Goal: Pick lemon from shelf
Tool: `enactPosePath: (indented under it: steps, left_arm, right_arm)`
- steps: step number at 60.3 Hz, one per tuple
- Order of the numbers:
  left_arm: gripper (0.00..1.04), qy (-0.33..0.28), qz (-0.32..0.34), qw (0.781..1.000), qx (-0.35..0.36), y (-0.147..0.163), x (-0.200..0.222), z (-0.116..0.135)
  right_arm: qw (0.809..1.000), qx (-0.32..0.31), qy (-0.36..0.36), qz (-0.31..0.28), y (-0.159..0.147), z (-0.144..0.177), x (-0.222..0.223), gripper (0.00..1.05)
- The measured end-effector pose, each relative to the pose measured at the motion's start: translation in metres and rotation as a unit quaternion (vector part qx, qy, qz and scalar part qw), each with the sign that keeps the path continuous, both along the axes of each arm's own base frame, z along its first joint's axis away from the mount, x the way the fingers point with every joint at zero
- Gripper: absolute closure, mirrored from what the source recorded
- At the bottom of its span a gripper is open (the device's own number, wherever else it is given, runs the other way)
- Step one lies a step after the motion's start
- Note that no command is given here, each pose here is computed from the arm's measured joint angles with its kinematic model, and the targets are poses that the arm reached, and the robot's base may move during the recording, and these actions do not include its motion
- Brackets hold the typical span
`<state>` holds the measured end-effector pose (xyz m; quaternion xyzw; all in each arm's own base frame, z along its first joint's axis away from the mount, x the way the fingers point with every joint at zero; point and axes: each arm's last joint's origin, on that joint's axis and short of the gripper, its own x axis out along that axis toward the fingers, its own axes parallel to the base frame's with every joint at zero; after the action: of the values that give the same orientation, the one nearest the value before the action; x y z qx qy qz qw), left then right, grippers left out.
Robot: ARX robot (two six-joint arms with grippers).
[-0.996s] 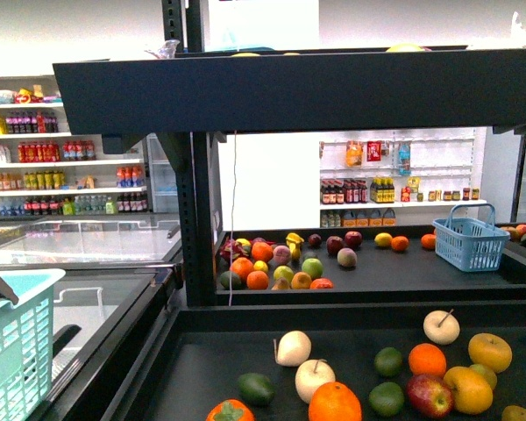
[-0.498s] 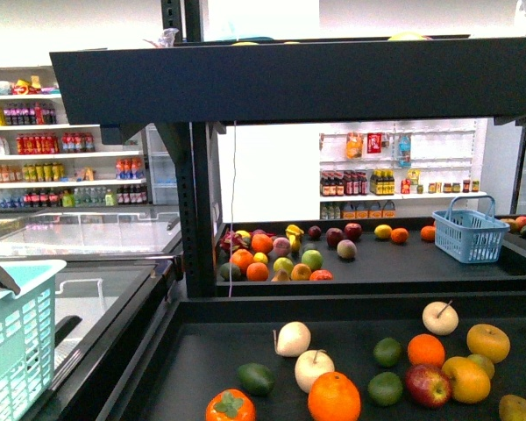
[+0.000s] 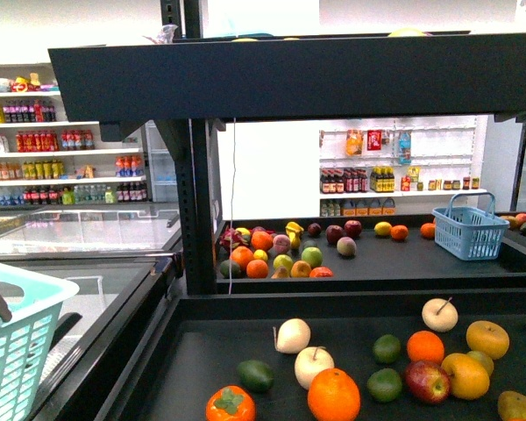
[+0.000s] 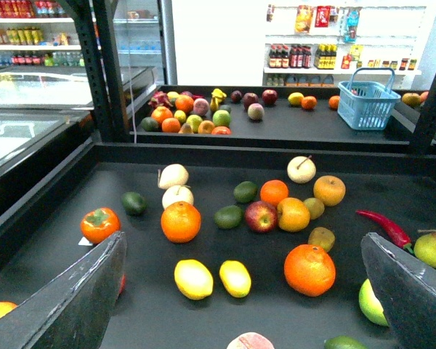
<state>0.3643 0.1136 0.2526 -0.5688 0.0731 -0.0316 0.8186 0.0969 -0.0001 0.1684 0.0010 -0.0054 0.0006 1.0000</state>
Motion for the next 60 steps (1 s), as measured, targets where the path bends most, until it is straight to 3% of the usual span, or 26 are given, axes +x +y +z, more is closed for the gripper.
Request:
enactPosePath:
  steps: [10,24,40,60]
  left_arm:
    - [0.97,-0.011,-0.07,0.997,0.037,-0.015,-0.023,0.008]
    - [0.98,-0.044,-0.205,0.973,0.096,-0.056,-0.057,0.014]
    - [0.98,-0.054,-0.32,0.94,0.104,-0.098,-0.076,-0.001]
    - [0.98,-0.088,-0.429,0.891,0.118,-0.155,-0.084,0.003]
  right_arm:
    - [1.0,0.0,0.0,0.0,0.0,0.0,0.0,0.07]
    - [1.0,0.0,0.0,0.0,0.0,0.0,0.0,0.07]
    - [1.0,0.0,0.0,0.0,0.0,0.0,0.0,0.07]
    - [1.0,0.0,0.0,0.0,0.0,0.0,0.0,0.07]
